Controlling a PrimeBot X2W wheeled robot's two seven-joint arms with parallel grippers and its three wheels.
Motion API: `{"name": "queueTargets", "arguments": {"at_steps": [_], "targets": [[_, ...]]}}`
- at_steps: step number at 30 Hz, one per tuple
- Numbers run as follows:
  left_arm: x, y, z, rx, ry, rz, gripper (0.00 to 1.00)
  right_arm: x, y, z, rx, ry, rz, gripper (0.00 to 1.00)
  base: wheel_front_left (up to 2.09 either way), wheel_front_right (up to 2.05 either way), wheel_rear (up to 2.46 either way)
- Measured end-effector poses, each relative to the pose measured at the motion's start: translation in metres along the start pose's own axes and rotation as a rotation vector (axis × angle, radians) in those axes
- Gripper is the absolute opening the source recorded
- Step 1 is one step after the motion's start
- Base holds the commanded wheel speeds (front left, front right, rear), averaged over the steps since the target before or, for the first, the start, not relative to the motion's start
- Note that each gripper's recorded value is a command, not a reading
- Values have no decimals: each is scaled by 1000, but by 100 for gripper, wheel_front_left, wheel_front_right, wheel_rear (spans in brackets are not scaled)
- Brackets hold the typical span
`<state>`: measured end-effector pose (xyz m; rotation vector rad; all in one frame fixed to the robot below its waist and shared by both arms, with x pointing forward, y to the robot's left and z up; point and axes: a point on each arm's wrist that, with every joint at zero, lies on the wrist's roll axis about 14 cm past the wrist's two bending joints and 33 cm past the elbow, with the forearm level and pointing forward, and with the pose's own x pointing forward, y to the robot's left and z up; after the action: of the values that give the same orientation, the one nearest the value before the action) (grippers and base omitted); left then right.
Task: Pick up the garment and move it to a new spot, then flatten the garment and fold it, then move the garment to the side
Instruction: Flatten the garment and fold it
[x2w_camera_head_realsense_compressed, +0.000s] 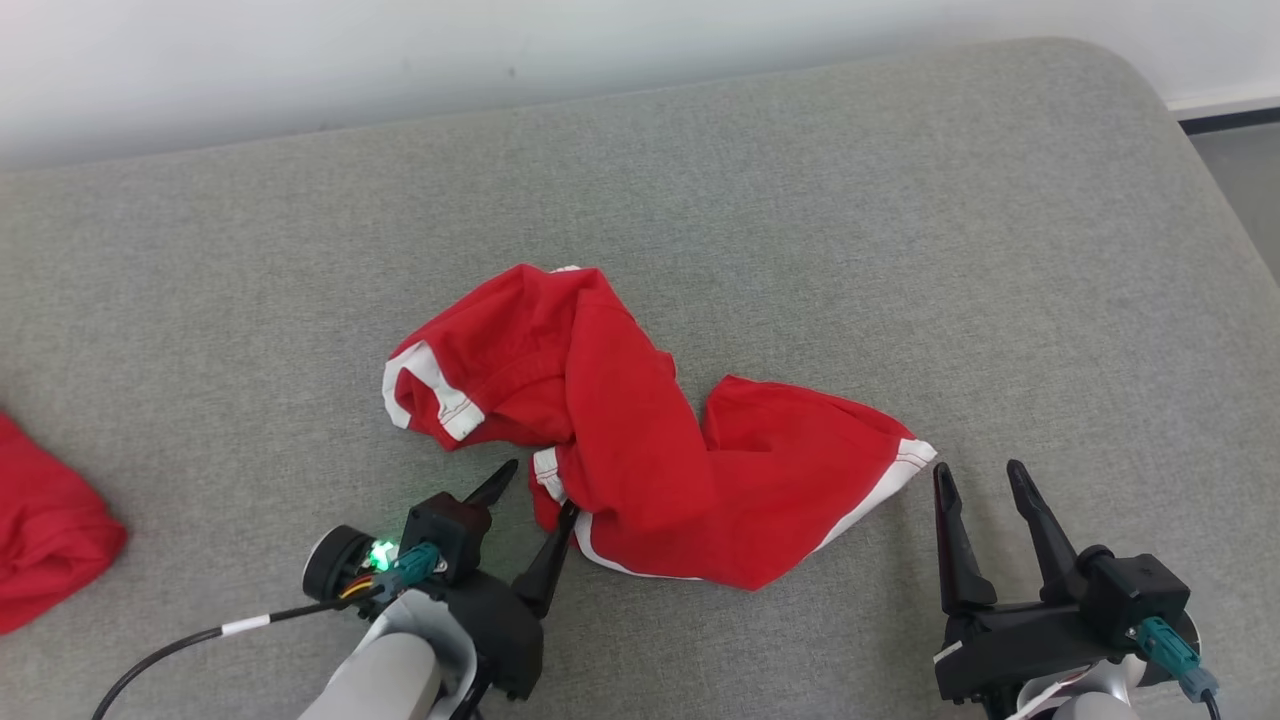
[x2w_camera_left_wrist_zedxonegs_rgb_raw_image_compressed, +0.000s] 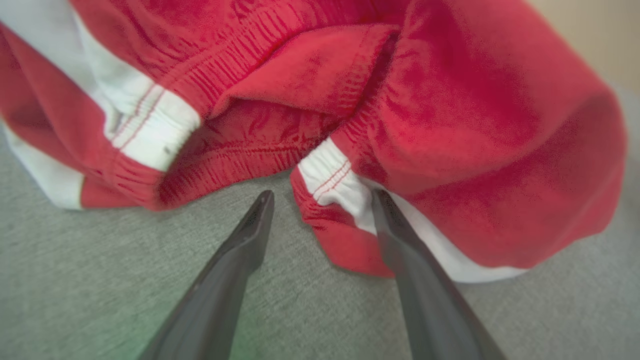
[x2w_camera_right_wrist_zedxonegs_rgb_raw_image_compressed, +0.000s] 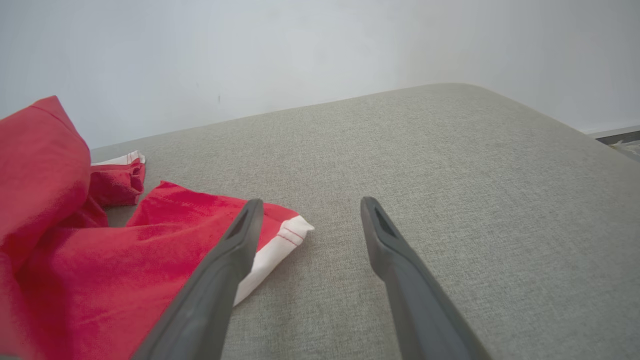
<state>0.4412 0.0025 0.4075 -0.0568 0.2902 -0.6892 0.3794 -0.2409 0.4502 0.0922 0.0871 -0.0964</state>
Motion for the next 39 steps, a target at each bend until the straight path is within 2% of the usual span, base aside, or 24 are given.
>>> {"name": "queueTargets", "arguments": {"at_steps": [7, 8, 9, 10, 11, 18, 25, 35, 36, 37, 38, 39], "targets": [[10, -17, 1, -18, 5, -37, 100, -2, -3, 0, 1, 2, -12, 100, 0, 0, 0], [10, -17, -1, -21, 12, -34, 76, -2, -3, 0, 2, 2, -10, 100, 0, 0, 0], [10, -16, -3, -25, 21, -29, 42, -2, -2, 0, 3, 1, -9, 100, 0, 0, 0], [9, -16, -5, -19, 29, -30, 11, -2, -2, 0, 4, -1, -8, 100, 0, 0, 0], [9, -16, -5, -17, 30, -30, 0, -2, -1, 1, 6, -3, -7, 100, 0, 0, 0], [6, -2, 27, -21, -67, 5, 0, 0, 3, 3, 12, -10, 1, 100, 0, 0, 0], [-34, 24, 39, -36, -152, 122, 0, -1, 17, 1, 31, -8, 39, 100, 0, 0, 0], [-95, 14, -19, -186, -75, 251, 0, 5, 43, 1, 46, -11, 111, 100, 0, 0, 0], [-98, 14, -20, -191, -74, 262, 4, 6, 44, 2, 45, -13, 115, 100, 0, 0, 0], [-100, 14, -20, -197, -80, 276, 69, 5, 45, 3, 43, -14, 119, 100, 0, 0, 0], [-102, 14, -18, -207, -91, 290, 100, 4, 45, 3, 42, -14, 120, 100, 0, 0, 0], [-104, 14, -17, -211, -99, 298, 100, 3, 44, 3, 42, -14, 120, 100, 0, 0, 0]]}}
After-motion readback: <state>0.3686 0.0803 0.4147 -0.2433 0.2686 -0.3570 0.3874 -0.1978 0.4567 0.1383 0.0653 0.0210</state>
